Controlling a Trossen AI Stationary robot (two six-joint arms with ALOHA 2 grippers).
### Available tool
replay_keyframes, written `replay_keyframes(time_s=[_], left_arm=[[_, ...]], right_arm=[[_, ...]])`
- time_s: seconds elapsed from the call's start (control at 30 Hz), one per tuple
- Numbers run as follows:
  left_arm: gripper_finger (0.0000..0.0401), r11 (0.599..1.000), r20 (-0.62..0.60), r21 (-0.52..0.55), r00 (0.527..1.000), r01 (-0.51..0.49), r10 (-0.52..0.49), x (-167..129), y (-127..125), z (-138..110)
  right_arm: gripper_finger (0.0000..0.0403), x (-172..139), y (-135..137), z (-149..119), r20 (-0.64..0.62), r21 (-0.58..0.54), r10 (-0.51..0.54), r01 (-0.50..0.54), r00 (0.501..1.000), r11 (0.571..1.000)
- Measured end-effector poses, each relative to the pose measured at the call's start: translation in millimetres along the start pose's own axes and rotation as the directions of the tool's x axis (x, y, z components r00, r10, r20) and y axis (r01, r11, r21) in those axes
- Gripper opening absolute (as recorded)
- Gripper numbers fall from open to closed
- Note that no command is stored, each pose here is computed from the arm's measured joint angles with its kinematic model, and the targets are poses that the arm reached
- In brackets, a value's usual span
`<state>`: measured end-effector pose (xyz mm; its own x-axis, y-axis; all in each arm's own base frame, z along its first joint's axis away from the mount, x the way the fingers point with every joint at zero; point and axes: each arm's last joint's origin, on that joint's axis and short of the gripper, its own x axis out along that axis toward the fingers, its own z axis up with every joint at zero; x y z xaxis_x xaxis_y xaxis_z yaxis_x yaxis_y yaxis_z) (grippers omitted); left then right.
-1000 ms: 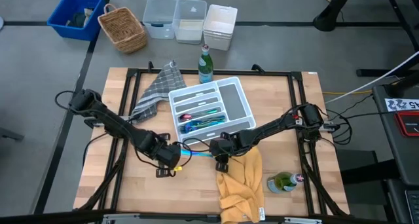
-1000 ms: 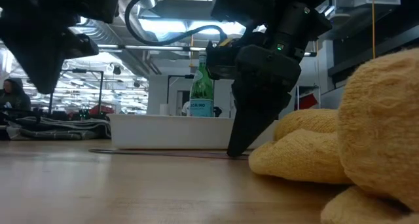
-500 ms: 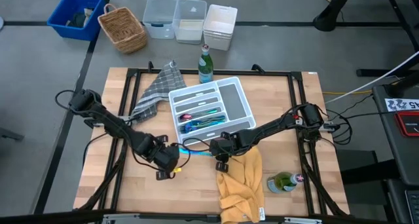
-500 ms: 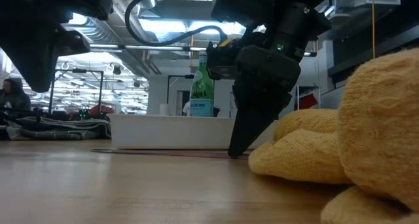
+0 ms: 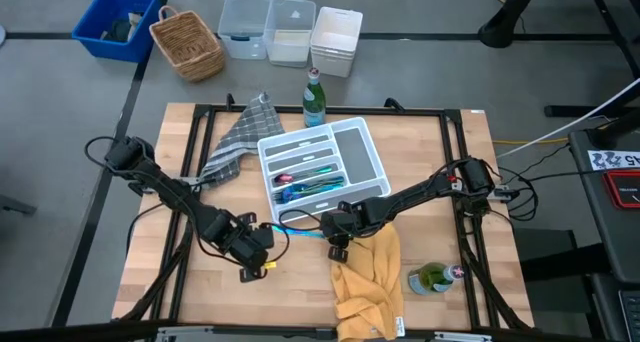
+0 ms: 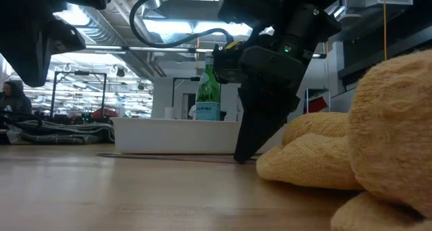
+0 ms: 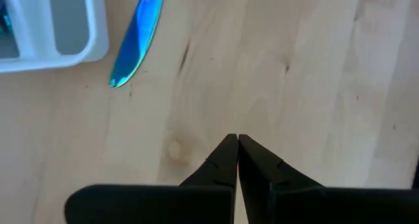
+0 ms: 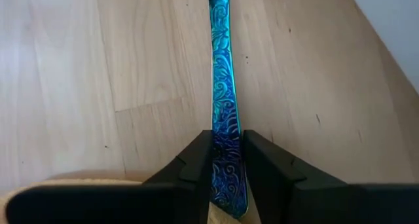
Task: Sort silverware
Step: Put the table knife in the silverware tray
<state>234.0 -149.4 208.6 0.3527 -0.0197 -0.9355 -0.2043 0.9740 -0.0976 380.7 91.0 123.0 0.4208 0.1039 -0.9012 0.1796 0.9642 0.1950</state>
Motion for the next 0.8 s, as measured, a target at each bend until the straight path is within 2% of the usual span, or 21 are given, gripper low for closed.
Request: replay_keyframes(time_s=[0.53,0.8], left_arm=[[0.0003,1.0,0.007,0.003,1.0,-0.001,0.001,0,0,0],[0.0003,1.0,0.008,0.004,1.0,-0.003,0.003,0,0,0]], right_arm=[[0.0092,-1,1,-1,-0.042,0.01,0.058,-0.058,0.997,0.998],[0.0092,-8,4,10,-0.051,0.014,0.058,-0.057,0.997,0.998]])
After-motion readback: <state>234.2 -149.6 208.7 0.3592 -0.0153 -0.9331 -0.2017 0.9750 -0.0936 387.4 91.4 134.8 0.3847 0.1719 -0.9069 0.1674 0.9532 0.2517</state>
